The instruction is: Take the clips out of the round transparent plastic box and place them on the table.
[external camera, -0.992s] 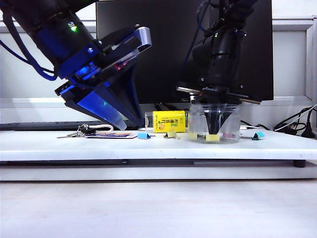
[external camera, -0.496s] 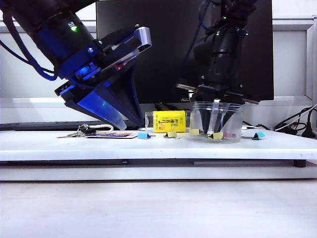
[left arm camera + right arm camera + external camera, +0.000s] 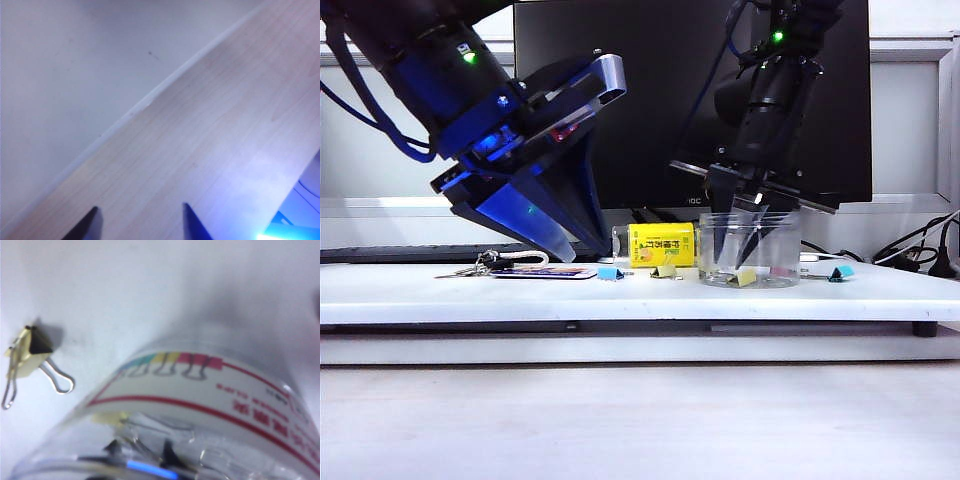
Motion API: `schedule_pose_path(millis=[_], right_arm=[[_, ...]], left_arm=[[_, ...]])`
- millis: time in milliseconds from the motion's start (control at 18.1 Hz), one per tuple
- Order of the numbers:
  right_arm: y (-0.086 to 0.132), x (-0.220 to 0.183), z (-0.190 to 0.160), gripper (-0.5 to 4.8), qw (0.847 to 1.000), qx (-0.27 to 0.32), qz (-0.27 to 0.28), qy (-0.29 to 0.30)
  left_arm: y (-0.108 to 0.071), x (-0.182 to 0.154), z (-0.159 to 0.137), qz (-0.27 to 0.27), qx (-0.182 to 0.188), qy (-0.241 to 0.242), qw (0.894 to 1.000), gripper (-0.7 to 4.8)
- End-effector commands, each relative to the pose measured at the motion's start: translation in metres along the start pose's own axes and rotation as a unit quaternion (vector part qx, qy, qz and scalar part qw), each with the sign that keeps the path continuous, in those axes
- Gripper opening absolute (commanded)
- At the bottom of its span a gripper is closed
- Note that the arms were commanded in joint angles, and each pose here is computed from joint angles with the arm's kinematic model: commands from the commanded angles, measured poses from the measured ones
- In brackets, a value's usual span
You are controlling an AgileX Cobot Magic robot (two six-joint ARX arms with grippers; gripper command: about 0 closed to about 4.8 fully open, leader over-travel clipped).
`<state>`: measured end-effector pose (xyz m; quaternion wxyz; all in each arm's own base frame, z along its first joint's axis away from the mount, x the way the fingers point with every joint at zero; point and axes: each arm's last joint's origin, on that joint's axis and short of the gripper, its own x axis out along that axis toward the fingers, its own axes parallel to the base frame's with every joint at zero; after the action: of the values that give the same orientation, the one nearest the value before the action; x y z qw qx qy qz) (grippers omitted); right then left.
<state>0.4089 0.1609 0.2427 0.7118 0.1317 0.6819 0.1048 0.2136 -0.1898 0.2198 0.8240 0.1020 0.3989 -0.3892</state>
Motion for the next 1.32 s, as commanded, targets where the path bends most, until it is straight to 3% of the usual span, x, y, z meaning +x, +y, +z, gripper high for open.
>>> schedule_pose_path(millis=[55,276,496,937,1213,1323], right_arm=[[0.001,-0.004,-0.001,1.13,1.000,-0.007,-0.002,-0.006],[-0.001,-0.004,-0.003,1.13,0.996,-0.085,-0.022,0.001],[-0.010,-0.005,-0.010,1.13,0.975,-0.186,-0.121,0.035],[-0.004,-0.020,-0.008,1.13,0.961,-0.246,-0.121,0.015],[0.011,-0.015,-0.015,1.13,0.939,-0.325,-0.105,0.027],[0.014,-0.014,-0.019,1.12,0.923,-0.364,-0.116,0.041]], left_arm=[[0.000,-0.001,0.002,-0.002,0.004,-0.007,1.000,2.14],[0.000,-0.001,0.002,-0.002,0.007,-0.007,1.000,2.14],[0.000,-0.001,0.002,-0.002,0.014,-0.008,1.000,2.14],[0.000,-0.001,0.003,-0.002,0.017,-0.015,1.000,2.14],[-0.001,-0.001,0.003,-0.002,0.024,-0.015,1.000,2.14],[-0.001,-0.001,0.003,-0.004,0.024,-0.015,1.000,2.14]])
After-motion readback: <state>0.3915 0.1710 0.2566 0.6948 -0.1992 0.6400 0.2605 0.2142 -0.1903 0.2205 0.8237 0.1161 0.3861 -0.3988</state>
